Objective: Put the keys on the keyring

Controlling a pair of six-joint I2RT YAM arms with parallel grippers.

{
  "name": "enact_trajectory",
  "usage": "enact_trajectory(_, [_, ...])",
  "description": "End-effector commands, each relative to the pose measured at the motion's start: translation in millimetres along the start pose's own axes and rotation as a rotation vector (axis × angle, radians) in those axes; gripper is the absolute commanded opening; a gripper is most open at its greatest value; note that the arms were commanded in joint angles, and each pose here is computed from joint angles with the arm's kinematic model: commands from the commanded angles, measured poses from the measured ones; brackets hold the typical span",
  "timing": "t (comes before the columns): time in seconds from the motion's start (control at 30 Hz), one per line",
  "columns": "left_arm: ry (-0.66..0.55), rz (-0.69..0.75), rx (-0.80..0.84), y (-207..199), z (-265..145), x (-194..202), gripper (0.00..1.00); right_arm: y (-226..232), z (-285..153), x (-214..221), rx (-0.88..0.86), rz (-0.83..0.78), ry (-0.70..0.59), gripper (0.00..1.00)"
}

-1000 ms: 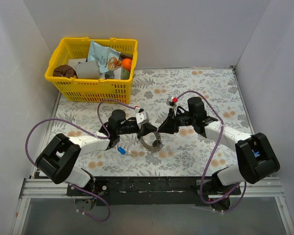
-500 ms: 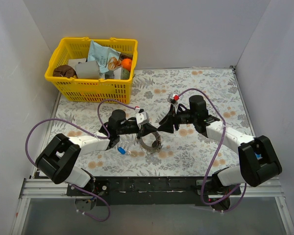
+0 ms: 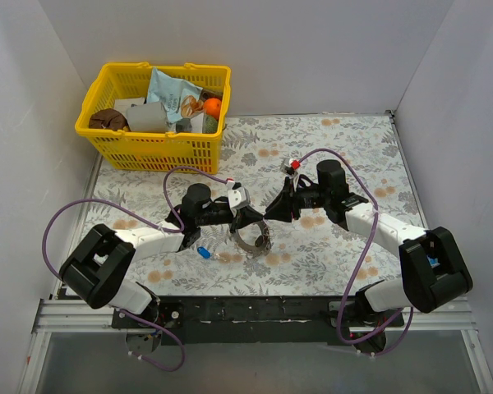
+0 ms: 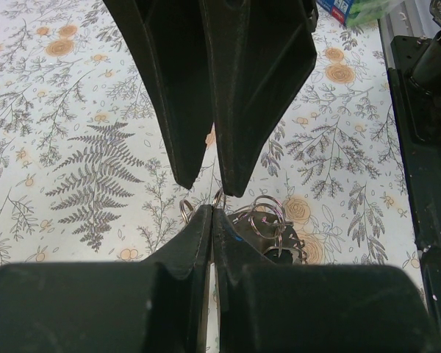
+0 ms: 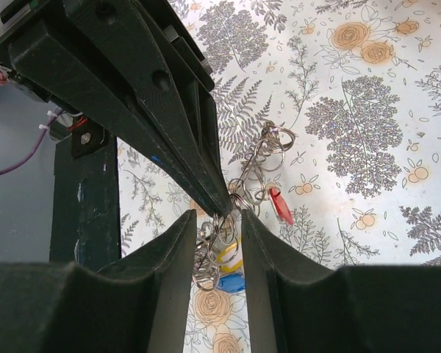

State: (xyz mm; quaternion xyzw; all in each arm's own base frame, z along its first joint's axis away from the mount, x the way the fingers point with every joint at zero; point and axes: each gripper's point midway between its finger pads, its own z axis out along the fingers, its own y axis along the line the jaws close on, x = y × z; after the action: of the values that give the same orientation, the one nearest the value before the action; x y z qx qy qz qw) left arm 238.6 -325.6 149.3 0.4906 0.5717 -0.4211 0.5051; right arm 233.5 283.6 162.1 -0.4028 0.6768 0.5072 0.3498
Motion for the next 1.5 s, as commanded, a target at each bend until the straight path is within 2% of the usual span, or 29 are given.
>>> enact_trajectory(0.0, [-0.054,0.058,0.010,-0.9,-0.4,-27.6,0.00,2.9,1.2,2.9,-0.031,-0.015,0.002,0.36])
enact_trajectory(0.27, [-0.054,0.060,0.011,-1.0,-0.3,-28.6,0.00,-1.1,3.0,13.3,-0.022,0.007,0.021,0.34])
enact_trajectory(0.37, [-0.053,0.060,0.013,-0.8,-0.1,-29.3,0.00,-2.5,3.2,12.6,-0.019,0.005,0.018,0.29])
enact_trajectory(0.57, [-0.052,0.059,0.024,-2.8,-0.1,-28.9,0.00,-0.9,4.1,7.6,-0.026,0.009,0.005,0.15])
enact_trajectory(0.6, [-0.054,0.058,0.027,-3.4,0.5,-29.4,0.00,-1.2,4.3,6.1,-0.024,0.006,0.000,0.05])
enact_trajectory(0.63, [-0.050,0.053,0.026,-2.7,0.6,-28.3,0.00,-2.1,4.6,4.9,-0.020,0.009,-0.001,0.02])
enact_trajectory(1.1, [-0.040,0.045,0.018,-1.4,0.3,-28.1,0.00,3.4,6.9,1.9,-0.046,0.007,0.009,0.01])
enact_trajectory(1.2, [-0.029,0.047,0.015,-2.5,-1.6,-26.7,0.17,7.0,5.9,-4.1,-0.057,-0.004,0.004,0.01])
enact_trajectory(1.23, [-0.036,0.056,0.004,-2.0,-4.2,-31.4,0.28,6.6,5.4,-5.8,-0.051,-0.011,0.002,0.01])
enact_trajectory(1.33, [-0.056,0.074,-0.065,3.1,-12.7,-37.6,0.43,7.5,4.0,-11.3,-0.046,-0.032,0.001,0.01])
enact_trajectory(1.37, [-0.073,0.082,-0.092,5.7,-15.3,-42.2,0.51,8.1,3.6,-12.4,-0.048,-0.036,0.004,0.01])
enact_trajectory(1.47, [-0.106,0.074,-0.179,13.8,-24.3,-50.2,0.62,11.2,2.3,-15.2,-0.057,-0.036,0.012,0.01])
